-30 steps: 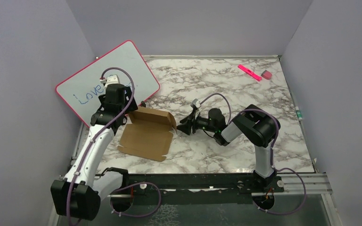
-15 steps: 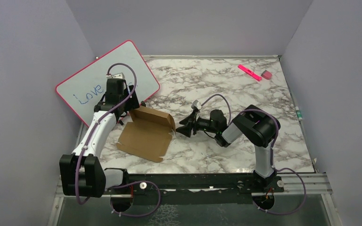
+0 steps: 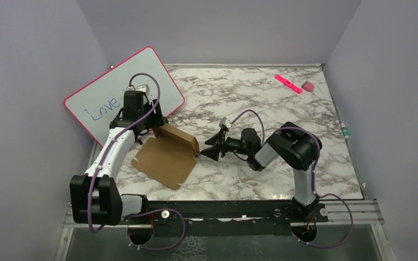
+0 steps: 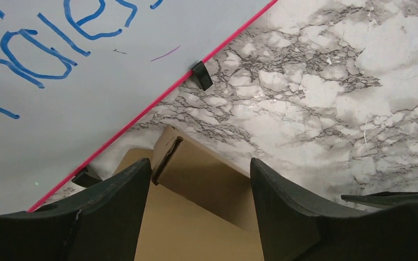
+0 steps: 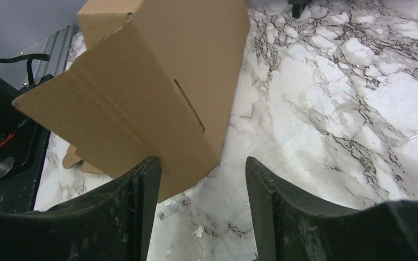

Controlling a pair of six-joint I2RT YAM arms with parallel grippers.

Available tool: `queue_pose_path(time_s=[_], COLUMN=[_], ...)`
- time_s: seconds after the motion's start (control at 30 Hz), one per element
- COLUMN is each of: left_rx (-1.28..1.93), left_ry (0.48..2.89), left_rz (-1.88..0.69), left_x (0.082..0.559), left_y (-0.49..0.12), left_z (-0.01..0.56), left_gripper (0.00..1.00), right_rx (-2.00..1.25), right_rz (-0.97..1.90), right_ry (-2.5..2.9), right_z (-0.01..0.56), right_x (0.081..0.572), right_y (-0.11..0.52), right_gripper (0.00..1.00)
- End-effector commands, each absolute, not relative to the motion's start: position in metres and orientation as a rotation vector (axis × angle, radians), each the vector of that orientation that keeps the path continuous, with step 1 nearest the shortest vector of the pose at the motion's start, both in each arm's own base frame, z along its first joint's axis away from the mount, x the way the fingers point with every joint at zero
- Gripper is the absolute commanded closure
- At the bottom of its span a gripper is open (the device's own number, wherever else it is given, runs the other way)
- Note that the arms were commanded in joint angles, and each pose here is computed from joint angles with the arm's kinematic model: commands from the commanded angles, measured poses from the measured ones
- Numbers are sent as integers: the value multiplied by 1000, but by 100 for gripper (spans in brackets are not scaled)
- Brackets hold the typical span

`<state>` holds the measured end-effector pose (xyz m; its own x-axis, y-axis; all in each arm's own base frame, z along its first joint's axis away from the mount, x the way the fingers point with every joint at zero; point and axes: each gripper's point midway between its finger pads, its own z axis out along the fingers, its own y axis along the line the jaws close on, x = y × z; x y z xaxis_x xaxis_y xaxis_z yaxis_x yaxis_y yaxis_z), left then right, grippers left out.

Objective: Fold the paper box

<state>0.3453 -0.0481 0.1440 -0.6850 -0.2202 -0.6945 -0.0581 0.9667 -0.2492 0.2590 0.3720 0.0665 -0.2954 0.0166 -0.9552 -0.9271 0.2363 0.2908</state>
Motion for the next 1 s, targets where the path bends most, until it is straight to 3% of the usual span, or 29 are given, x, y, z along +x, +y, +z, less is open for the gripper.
queue_pose_path(time_s=[0.0,0.2,0.5,0.97], left_rx=[-191,-354,-529,-532], left_ry=[2275,2197,2250,2332], left_rz=[-325,-475,-674,-741], left_x=[336,295,229,208], left_y=[-54,-68,-108,-146], left_z=[159,174,111,28], left_gripper=[32,35,43,55], right_rx=[-839,-821,-824,-870], right_rz=[1181,1169,1124,1114], right_ry=[1529,1555,1619,1603], right_z=[76,75,68,68], right_x=[270,268,251,242], right_y=[375,371,361,375], right_gripper=[37,37,37,37])
